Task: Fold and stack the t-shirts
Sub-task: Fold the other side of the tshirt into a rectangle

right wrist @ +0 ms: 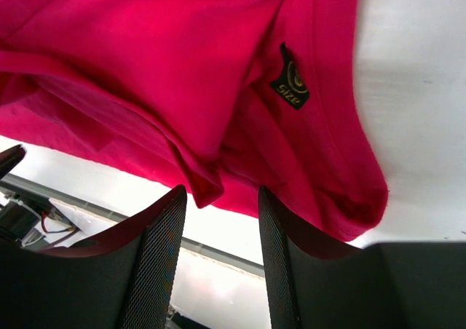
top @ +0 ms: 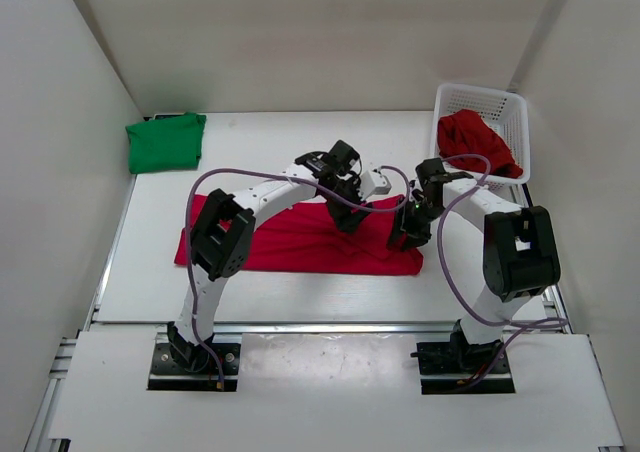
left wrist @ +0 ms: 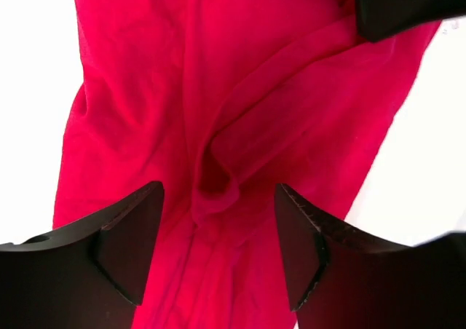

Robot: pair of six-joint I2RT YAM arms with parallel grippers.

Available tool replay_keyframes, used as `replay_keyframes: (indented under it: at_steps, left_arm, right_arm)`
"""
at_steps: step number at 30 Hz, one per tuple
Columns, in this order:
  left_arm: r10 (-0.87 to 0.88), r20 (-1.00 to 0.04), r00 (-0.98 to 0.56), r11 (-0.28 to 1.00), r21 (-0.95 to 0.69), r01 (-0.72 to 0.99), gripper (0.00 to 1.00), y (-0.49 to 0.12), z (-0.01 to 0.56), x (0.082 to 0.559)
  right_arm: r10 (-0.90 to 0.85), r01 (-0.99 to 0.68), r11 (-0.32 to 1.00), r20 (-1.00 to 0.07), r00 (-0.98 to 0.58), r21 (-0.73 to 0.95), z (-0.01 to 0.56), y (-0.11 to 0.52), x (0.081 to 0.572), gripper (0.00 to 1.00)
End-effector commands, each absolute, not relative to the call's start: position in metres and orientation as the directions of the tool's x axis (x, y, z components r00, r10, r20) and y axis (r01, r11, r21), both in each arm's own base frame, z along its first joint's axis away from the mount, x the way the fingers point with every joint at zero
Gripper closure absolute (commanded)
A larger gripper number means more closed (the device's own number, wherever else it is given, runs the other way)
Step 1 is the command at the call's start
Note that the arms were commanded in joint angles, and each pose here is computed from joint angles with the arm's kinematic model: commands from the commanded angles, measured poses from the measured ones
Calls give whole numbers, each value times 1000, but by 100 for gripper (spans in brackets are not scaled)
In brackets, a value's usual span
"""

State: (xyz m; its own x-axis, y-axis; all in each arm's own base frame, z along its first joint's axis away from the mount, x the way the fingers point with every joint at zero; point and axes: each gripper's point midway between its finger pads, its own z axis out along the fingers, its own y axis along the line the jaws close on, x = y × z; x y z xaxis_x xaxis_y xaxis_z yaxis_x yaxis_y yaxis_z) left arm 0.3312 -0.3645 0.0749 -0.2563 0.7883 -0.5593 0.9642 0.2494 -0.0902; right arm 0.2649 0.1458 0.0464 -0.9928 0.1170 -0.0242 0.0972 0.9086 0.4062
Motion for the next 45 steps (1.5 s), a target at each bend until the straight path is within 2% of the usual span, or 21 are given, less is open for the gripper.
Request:
replay_keyframes:
  at_steps: [1, 2, 5, 7, 14, 15, 16, 20, 21, 27, 32, 40, 45]
  left_arm:
    - [767, -587, -260, 264, -81, 961, 28, -370, 78, 335]
    - [778, -569, -268, 271, -81, 959, 30, -365, 73, 335]
    - [784, -559, -270, 279, -72, 958, 48, -360, 71, 339]
    - [790, -556, -259, 265, -70, 962, 70, -359, 73, 336]
    - [786, -553, -277, 275, -88, 957, 98, -357, 73, 334]
    - [785, -552, -281, 279, -89, 956, 99, -355, 74, 336]
    - [786, -557, -268, 264, -89, 960, 100, -361, 75, 331]
    - [775, -569, -275, 262, -107, 959, 100, -361, 82, 331]
    - [769, -575, -278, 263, -112, 958, 100, -362, 83, 331]
    - [754, -602, -263, 262, -92, 961, 100, -355, 101, 336]
    - [734, -633, -245, 260, -71, 963, 100, -343, 122, 334]
    - [764, -599, -241, 233, -91, 968, 100, -322, 108, 312]
    - [780, -582, -229, 214, -96, 972, 100, -319, 96, 301]
  right_arm:
    - [91, 39, 885, -90, -992, 464, 62, 157, 272, 50]
    - [88, 38, 886, -87, -992, 462, 61, 157, 271, 50]
    - [65, 16, 881, -88, -994, 472, 60, 163, 268, 50]
    - [63, 23, 883, -70, -996, 470, 56, 164, 262, 50]
    - [56, 47, 892, -6, -998, 449, 48, 165, 254, 53]
    - [51, 47, 893, 2, -999, 447, 46, 164, 251, 54]
    - [45, 44, 896, 9, -999, 441, 44, 164, 249, 59]
    - [56, 48, 901, -4, -998, 430, 47, 162, 250, 97]
    - [64, 58, 901, 0, -998, 430, 46, 161, 250, 100]
    - [51, 39, 894, -14, -999, 447, 59, 162, 245, 100]
    - [-42, -59, 890, -48, -998, 452, 84, 172, 226, 100]
    - [-202, -166, 907, 53, -978, 387, 87, 179, 169, 100]
    - [-214, -176, 906, 58, -975, 385, 84, 182, 175, 100]
